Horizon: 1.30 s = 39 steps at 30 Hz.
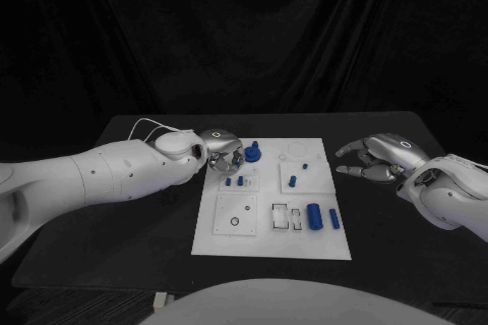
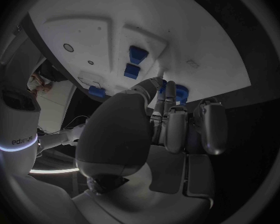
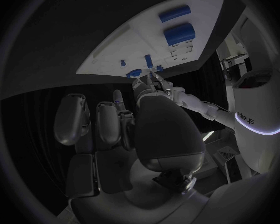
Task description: Assemble the parts on the task board
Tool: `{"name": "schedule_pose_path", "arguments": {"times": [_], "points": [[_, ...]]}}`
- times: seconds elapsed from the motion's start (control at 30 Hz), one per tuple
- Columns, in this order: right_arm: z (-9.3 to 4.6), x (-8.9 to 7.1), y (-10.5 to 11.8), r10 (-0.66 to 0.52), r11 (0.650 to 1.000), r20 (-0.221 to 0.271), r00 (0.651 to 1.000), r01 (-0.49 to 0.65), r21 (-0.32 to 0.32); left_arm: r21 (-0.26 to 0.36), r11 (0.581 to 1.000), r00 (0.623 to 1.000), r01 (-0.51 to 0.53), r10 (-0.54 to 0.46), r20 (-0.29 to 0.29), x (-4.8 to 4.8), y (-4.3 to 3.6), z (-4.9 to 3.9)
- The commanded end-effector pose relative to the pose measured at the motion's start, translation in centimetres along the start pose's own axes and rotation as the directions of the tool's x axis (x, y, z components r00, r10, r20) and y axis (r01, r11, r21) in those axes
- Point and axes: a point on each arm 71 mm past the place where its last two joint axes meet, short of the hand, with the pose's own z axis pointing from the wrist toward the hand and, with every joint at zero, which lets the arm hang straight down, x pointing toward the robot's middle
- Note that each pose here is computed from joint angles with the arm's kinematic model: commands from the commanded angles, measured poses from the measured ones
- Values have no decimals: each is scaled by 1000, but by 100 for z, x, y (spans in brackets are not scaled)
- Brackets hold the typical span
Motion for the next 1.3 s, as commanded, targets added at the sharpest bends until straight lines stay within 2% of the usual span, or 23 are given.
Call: {"name": "schedule_pose_path", "arguments": {"times": [0.03,0.4,1.07,1.3], "points": [[-9,11,-12,0,1000,-5,1000,0,13,7,1000,1000,4,-4,-12,29,-20,10],[-10,15,-12,1,1000,-5,1000,0,13,9,1000,1000,11,-11,-25,84,-37,13],[-11,25,-14,1,1000,-8,1000,-1,15,13,1000,999,17,-16,-39,129,-48,10],[-13,29,-17,1,1000,-10,1000,-1,16,-12,1000,998,18,-19,-55,146,-22,7]]}}
